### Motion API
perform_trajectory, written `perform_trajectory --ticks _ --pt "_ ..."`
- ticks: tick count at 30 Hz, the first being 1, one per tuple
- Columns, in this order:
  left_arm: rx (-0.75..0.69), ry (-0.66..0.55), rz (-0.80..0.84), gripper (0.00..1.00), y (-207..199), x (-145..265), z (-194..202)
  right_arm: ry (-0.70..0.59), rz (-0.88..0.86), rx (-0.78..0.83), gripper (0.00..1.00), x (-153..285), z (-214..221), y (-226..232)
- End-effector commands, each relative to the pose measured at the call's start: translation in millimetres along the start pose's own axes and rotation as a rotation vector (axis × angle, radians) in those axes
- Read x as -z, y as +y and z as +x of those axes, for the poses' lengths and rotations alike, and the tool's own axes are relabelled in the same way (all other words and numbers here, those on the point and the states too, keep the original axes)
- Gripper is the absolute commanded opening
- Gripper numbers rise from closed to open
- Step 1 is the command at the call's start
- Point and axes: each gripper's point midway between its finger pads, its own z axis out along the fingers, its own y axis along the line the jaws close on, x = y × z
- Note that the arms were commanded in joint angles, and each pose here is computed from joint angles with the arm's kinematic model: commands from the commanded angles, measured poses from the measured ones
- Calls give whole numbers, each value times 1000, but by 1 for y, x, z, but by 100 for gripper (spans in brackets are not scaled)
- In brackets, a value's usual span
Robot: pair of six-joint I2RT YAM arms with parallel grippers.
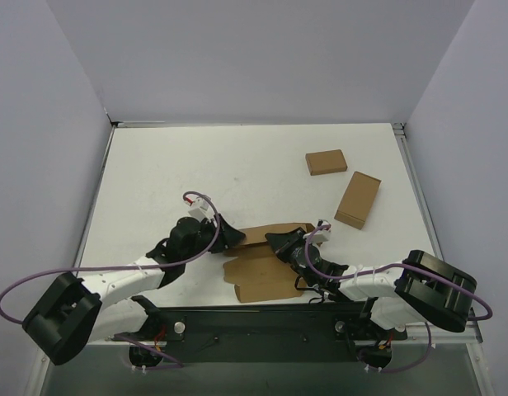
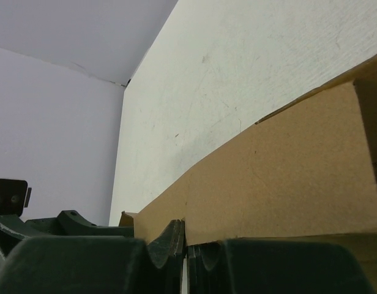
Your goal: Fold the paper box
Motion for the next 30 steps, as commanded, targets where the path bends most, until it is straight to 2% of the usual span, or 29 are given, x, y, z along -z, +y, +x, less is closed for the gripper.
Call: perform_trajectory --ticks 1,8,15,30 --pt "-78 -58 -32 62 -1 14 -22 22 19 58 0 4 5 -9" --pt "-110 -32 -119 64 28 34 -7 25 17 57 0 4 6 -8" --pt "-98 -12 -202 58 59 37 9 24 18 58 0 3 6 -8" --pt "-64 45 -121 55 59 -5 23 27 18 64 0 3 7 -8"
